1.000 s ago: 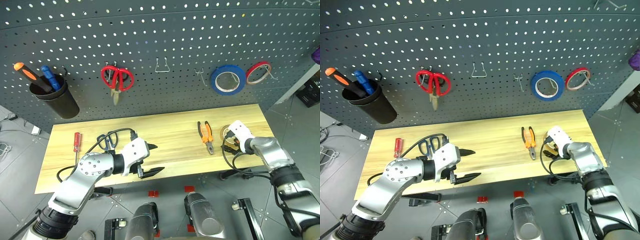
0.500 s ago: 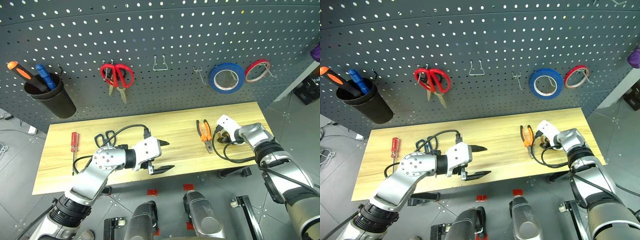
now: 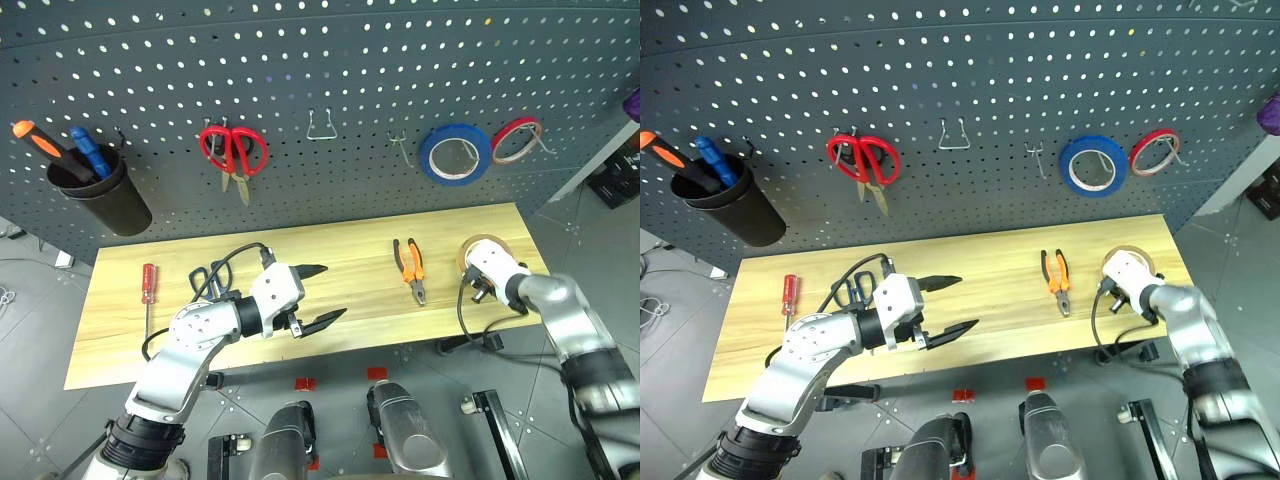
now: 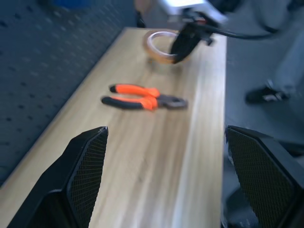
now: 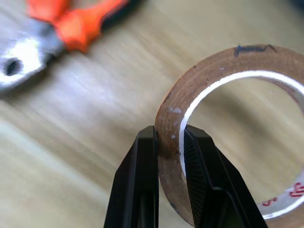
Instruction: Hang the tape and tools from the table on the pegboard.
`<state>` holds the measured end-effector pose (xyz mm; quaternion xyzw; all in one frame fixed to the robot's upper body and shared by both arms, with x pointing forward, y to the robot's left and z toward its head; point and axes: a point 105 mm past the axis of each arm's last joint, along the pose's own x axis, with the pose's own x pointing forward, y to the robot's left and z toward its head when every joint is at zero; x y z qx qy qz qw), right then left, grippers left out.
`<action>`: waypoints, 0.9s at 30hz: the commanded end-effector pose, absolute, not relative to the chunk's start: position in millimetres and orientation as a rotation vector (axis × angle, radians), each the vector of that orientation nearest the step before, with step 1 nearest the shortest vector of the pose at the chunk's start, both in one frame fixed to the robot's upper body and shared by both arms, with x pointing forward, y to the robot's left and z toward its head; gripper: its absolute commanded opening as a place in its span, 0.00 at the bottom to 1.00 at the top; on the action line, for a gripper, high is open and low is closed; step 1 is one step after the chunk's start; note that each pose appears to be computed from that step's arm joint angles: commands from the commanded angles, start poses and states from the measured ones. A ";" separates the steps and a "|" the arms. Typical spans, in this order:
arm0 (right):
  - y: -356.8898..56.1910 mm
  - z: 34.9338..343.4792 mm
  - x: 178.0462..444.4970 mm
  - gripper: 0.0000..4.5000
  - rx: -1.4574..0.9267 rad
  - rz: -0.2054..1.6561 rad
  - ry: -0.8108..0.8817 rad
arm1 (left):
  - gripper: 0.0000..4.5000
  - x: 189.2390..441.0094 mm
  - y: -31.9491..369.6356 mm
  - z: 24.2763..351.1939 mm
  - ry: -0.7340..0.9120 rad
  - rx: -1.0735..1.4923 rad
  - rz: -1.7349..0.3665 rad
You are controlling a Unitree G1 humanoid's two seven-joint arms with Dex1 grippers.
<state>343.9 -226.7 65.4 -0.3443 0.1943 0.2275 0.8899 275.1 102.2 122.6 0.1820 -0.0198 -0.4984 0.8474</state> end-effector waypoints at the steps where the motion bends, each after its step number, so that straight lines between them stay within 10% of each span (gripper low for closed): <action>1: -196.5 117.1 331.8 0.10 -0.784 0.399 0.121 | 0.91 272.9 110.6 145.0 -0.154 0.347 -0.981; 9: -104.9 204.2 299.4 0.10 -0.848 0.366 -0.547 | 0.91 266.9 138.8 168.9 -0.185 0.241 -0.899; 25: -80.0 203.4 395.8 0.10 -0.739 0.483 -0.494 | 0.91 267.6 133.8 170.8 -0.159 0.276 -0.876; 27: -83.1 203.2 397.7 0.26 -0.702 0.473 -0.470 | 0.91 269.4 136.8 168.5 -0.149 0.288 -0.862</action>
